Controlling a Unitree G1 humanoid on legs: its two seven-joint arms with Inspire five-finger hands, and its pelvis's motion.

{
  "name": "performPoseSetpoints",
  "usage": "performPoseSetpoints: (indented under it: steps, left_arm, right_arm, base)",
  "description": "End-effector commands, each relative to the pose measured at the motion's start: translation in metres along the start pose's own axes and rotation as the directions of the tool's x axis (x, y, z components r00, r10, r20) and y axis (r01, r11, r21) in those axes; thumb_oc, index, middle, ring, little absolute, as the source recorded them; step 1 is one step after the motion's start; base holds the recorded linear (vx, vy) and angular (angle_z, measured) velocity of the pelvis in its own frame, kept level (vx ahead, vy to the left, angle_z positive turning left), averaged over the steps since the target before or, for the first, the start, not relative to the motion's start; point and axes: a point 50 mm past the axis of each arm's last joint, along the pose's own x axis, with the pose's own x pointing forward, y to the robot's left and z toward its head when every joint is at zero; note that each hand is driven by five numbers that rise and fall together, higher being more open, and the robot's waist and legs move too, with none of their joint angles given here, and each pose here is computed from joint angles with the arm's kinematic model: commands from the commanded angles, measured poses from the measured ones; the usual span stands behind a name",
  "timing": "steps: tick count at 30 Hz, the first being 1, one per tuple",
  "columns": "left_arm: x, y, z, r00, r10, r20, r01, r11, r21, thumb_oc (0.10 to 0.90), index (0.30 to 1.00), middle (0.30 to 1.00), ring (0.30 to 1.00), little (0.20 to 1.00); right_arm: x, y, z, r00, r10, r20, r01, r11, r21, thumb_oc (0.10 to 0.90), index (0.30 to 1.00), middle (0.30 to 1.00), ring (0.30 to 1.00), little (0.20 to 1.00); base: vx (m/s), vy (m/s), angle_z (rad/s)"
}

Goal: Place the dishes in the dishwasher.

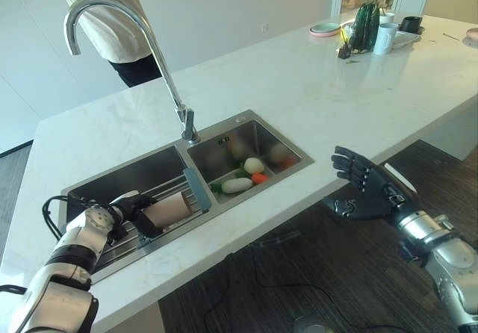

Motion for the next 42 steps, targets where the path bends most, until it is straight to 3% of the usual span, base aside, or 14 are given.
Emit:
performPoseSetpoints:
  steps: [1,5,11,12,16,20,23,29,34,36,39,42]
  left_arm:
    - [-0.013,0.047,0.038,0.948,0.265,0.176,-0.247,0.962,-0.114,0.4,0.3,0.3,0.3,0.3]
    - [-0.022,0.059,0.045,0.891,0.385,0.24,-0.339,0.917,-0.21,0.4,0.3,0.3,0.3,0.3]
    - [-0.046,0.078,0.056,0.731,0.587,0.348,-0.462,0.801,-0.381,0.4,0.3,0.3,0.3,0.3]
    - [-0.058,0.084,0.06,0.655,0.649,0.386,-0.491,0.754,-0.436,0.4,0.3,0.3,0.3,0.3]
    - [-0.085,0.088,0.064,0.503,0.746,0.436,-0.53,0.665,-0.526,0.4,0.3,0.3,0.3,0.3]
    - [-0.121,0.077,0.067,0.332,0.8,0.499,-0.537,0.596,-0.598,0.4,0.3,0.3,0.3,0.3]
    - [-0.139,0.057,0.07,0.252,0.808,0.532,-0.513,0.578,-0.635,0.4,0.3,0.3,0.3,0.3]
    - [-0.166,0.025,0.057,0.171,0.842,0.512,-0.447,0.53,-0.721,0.4,0.3,0.3,0.3,0.3]
    - [-0.174,0.018,0.059,0.133,0.854,0.503,-0.402,0.51,-0.76,0.4,0.3,0.3,0.3,0.3]
    - [-0.172,0.017,0.064,0.127,0.844,0.52,-0.368,0.527,-0.766,0.4,0.3,0.3,0.3,0.3]
    - [-0.166,0.01,0.07,0.165,0.788,0.593,-0.248,0.616,-0.748,0.4,0.3,0.3,0.3,0.3]
    - [-0.167,0.005,0.072,0.152,0.786,0.6,-0.221,0.618,-0.754,0.4,0.3,0.3,0.3,0.3]
  right_arm:
    - [0.005,-0.011,0.054,0.963,-0.019,0.27,0.05,0.993,-0.109,0.8,0.9,0.9,0.9,0.9]
    - [0.005,-0.01,0.053,0.961,-0.03,0.274,0.061,0.993,-0.104,0.8,0.9,0.9,0.9,0.9]
    - [0.001,-0.01,0.048,0.956,-0.069,0.285,0.098,0.991,-0.089,0.8,0.9,0.9,0.9,0.9]
    - [0.0,-0.011,0.047,0.953,-0.089,0.29,0.117,0.99,-0.08,0.8,0.9,0.9,0.9,0.9]
    - [-0.003,-0.01,0.047,0.942,-0.129,0.309,0.156,0.986,-0.066,0.8,0.9,0.9,0.9,0.9]
    - [-0.007,-0.012,0.055,0.909,-0.199,0.367,0.23,0.972,-0.043,0.8,0.9,0.9,0.9,0.9]
    - [-0.01,-0.009,0.061,0.874,-0.235,0.425,0.268,0.963,-0.018,0.8,0.9,0.9,0.9,0.9]
    - [-0.015,0.001,0.071,0.826,-0.268,0.497,0.297,0.955,0.022,0.8,0.9,0.9,0.9,0.9]
    - [-0.017,0.005,0.075,0.8,-0.278,0.531,0.298,0.953,0.051,0.8,0.9,0.9,0.9,0.9]
    - [-0.02,0.004,0.075,0.787,-0.304,0.537,0.326,0.944,0.057,0.8,0.9,0.9,0.9,0.9]
    - [-0.035,-0.004,0.07,0.77,-0.362,0.525,0.394,0.917,0.055,0.8,0.9,0.9,0.9,0.9]
    - [-0.035,-0.005,0.068,0.776,-0.344,0.529,0.376,0.925,0.05,0.8,0.9,0.9,0.9,0.9]
  base:
    - [0.0,0.0,0.0]
    - [-0.07,-0.028,0.06]
    - [-0.04,-0.006,0.07]
    - [-0.04,0.005,0.14]
    - [-0.03,0.016,0.16]
    - [-0.05,0.047,0.22]
    - [-0.06,0.043,0.24]
    - [-0.07,0.064,0.27]
    - [-0.03,0.06,0.4]
    - [-0.01,-0.044,1.1]
    - [0.01,-0.129,2.38]
    - [-0.07,-0.184,1.93]
